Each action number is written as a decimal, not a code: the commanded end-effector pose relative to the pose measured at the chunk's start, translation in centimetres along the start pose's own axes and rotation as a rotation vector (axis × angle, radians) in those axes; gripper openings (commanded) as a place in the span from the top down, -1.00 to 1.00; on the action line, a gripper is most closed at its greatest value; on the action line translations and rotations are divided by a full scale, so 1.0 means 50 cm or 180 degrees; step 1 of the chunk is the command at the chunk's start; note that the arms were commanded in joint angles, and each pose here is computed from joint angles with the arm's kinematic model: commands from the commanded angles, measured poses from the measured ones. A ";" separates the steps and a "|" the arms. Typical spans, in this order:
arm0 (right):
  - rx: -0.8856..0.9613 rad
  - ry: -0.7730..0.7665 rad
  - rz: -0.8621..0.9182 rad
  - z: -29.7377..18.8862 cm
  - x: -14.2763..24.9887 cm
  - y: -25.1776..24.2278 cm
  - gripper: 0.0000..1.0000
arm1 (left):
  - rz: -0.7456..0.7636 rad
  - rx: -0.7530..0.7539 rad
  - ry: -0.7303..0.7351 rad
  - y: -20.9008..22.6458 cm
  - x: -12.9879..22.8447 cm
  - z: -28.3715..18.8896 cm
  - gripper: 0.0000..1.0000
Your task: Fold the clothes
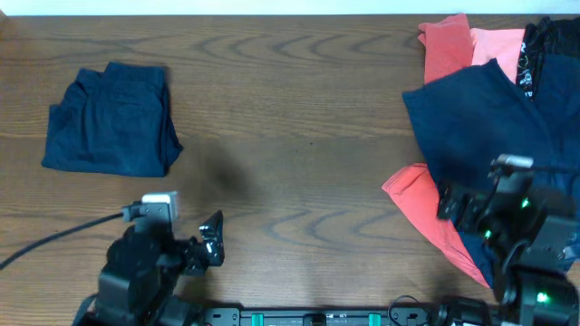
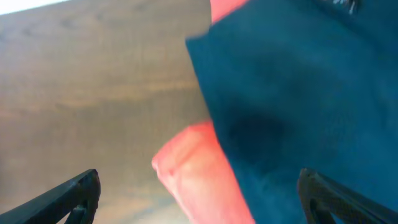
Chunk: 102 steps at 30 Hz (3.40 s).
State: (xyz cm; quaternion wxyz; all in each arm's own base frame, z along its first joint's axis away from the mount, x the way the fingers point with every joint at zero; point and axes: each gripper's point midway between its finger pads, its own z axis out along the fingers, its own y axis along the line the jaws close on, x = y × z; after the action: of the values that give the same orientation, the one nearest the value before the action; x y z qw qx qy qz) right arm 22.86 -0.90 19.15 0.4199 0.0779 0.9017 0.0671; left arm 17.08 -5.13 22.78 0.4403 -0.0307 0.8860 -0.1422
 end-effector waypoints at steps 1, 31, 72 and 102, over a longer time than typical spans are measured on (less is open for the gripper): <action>0.0015 0.0148 0.0034 0.004 0.049 -0.003 -0.98 | -0.0046 -0.0003 -0.0113 0.004 -0.004 -0.011 -0.96; -0.0328 -0.0467 -0.0782 -0.030 0.083 0.061 -0.99 | -0.0046 -0.0003 -0.0112 0.004 -0.004 -0.010 -0.96; -0.0468 -0.1946 -0.0975 0.072 0.049 0.075 -0.99 | -0.0046 -0.0003 -0.0112 0.004 -0.004 -0.010 -0.96; -0.0467 -0.1946 -0.0974 0.072 0.049 0.075 -0.98 | 0.0066 -0.0495 -0.1655 0.164 0.029 0.193 -0.96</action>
State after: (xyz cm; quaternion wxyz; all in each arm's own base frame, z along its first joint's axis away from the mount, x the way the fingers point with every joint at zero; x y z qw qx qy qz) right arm 24.43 3.28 15.78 0.6801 -0.0666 0.7288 0.0433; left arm 24.33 0.08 15.14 0.6540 -0.0928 0.7478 -0.0666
